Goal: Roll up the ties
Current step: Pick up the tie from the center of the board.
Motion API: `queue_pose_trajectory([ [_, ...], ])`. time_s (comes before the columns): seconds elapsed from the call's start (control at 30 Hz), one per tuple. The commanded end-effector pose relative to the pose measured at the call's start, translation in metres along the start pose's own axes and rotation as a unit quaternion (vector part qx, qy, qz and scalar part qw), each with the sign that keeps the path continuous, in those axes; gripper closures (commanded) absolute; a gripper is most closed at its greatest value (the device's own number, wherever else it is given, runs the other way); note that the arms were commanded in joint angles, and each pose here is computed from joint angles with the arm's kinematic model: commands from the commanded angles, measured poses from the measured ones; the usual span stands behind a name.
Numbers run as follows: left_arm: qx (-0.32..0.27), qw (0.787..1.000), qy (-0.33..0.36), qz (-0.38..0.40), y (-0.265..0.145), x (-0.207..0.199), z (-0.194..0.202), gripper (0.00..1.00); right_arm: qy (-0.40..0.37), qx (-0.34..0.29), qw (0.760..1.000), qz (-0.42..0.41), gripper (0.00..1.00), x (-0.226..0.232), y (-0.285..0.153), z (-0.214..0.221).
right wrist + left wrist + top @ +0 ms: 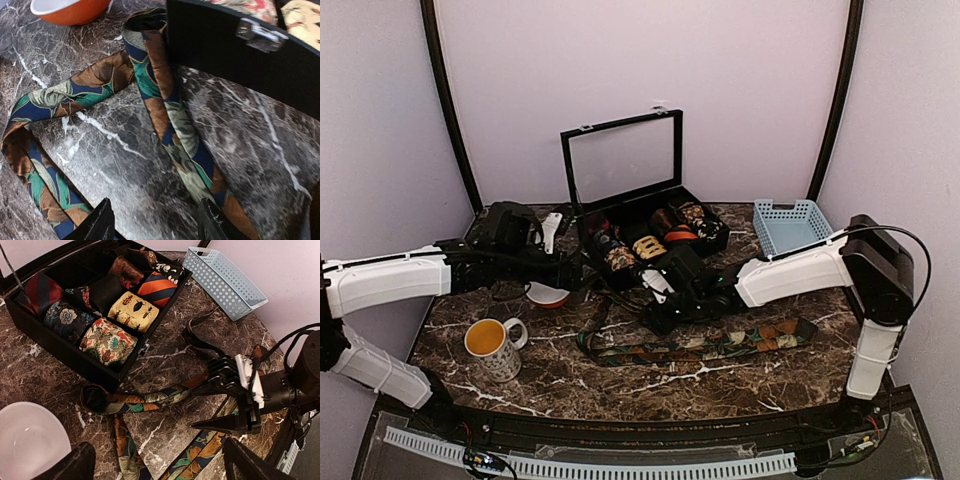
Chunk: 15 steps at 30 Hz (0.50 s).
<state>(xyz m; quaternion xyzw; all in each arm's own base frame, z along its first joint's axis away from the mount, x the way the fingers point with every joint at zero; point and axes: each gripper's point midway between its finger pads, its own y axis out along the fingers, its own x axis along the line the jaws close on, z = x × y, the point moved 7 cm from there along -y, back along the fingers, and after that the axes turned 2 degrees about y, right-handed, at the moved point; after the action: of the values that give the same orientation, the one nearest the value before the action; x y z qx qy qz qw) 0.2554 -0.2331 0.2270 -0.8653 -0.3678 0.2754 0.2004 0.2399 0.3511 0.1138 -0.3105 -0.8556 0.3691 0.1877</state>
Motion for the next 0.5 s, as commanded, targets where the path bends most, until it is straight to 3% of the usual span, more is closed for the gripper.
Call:
queue_pose_trajectory([
  [0.0, -0.059, 0.998, -0.016, 0.01, -0.018, -0.006, -0.013, 0.1, -0.012, -0.009, 1.0, -0.025, 0.43, 0.008, 0.015, -0.019],
  [0.33, -0.062, 0.998, -0.018, -0.006, -0.019, -0.002, -0.013, 0.11, 0.006, 0.025, 1.0, -0.013, 0.45, -0.001, 0.06, -0.01],
  [0.47, -0.066, 0.998, -0.014, -0.014, -0.02, 0.0, -0.012, 0.1, 0.022, 0.044, 0.999, -0.02, 0.6, -0.008, 0.07, -0.005],
])
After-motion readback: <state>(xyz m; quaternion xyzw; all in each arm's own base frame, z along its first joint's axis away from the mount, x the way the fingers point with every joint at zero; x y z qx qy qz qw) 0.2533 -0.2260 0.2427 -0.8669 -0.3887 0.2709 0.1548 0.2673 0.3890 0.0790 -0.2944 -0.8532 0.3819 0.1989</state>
